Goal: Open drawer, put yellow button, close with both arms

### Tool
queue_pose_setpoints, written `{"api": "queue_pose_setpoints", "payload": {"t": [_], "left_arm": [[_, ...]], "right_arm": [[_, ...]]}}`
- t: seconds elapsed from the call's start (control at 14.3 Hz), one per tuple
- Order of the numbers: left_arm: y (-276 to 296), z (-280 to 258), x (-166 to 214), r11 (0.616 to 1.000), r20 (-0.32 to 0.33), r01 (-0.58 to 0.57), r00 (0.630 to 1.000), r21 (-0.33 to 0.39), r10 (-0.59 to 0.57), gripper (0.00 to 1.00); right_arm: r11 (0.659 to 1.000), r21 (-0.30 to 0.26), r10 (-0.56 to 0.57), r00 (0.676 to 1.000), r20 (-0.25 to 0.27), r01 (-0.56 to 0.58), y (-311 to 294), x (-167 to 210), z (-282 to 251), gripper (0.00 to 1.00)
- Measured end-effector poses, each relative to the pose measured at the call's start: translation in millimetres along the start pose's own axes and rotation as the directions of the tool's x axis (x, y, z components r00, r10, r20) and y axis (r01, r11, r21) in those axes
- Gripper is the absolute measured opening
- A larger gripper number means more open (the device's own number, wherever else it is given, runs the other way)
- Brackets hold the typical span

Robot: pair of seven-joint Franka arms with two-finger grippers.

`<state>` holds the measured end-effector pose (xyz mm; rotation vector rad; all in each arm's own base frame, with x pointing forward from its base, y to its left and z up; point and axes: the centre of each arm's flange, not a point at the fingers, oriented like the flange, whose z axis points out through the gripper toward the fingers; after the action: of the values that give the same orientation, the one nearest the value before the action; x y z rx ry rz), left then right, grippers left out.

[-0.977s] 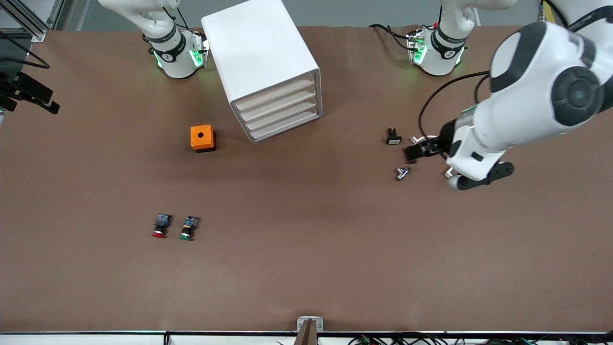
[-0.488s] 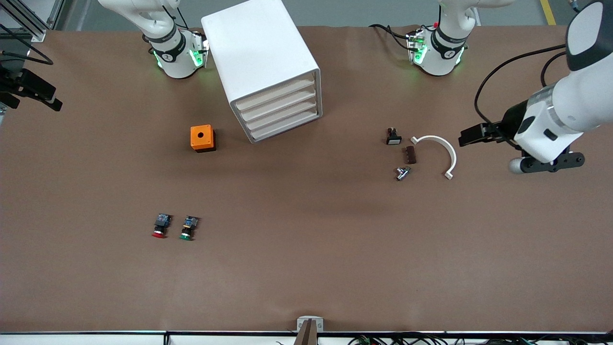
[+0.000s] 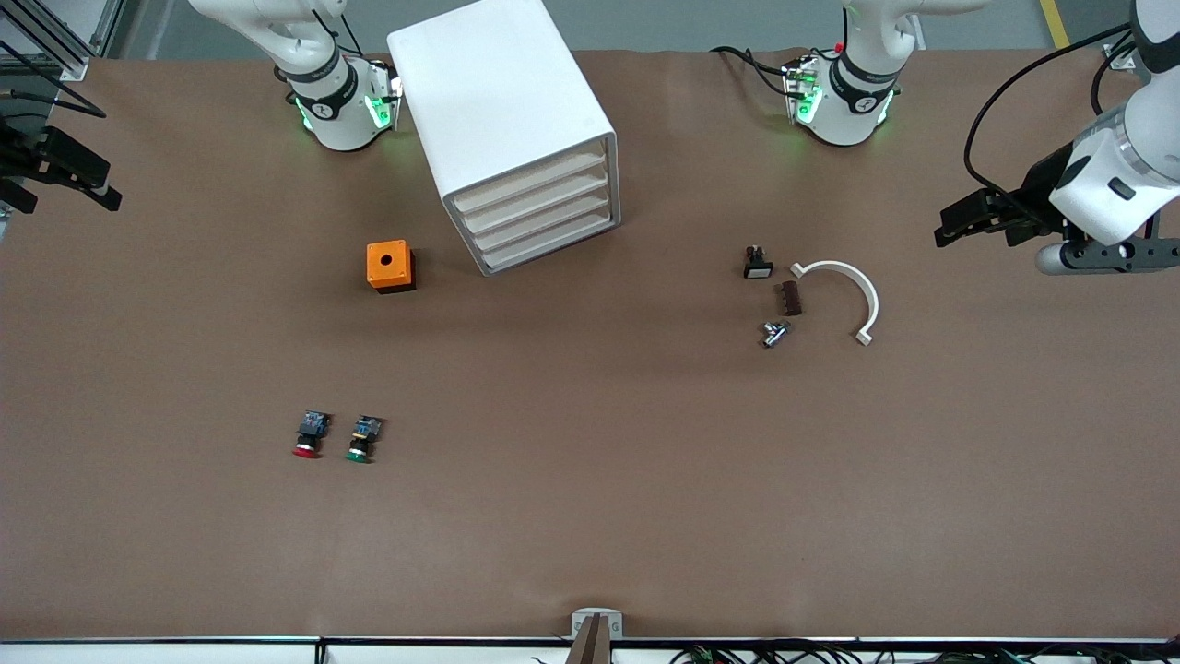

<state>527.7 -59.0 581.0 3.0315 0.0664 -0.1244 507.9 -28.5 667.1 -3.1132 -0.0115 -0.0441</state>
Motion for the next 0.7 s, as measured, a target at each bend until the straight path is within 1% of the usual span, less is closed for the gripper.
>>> {"api": "queue_pose_setpoints", "payload": {"t": [0.21,0.42,0.7], "left_arm": [[-5,-2,-6,0.999,-0.042,-0.001,0.999,0.035,0.002,1.00],[-10,-12,-3,0.999,-0.086,-0.013,0.996,0.040,0.016,1.00],[-16,-38,-1,0.999,-0.144,-0.024,0.989,0.036,0.030,1.00]], "right_arm": [[1.000,0.000,0.000,1.000,0.005,0.000,1,-1,2,1.00],[1.000,0.001,0.005,1.000,0.005,-0.005,1,-4,0,1.00],[1.000,0.001,0.013,1.000,0.008,-0.013,1,-8,0,1.00]]}}
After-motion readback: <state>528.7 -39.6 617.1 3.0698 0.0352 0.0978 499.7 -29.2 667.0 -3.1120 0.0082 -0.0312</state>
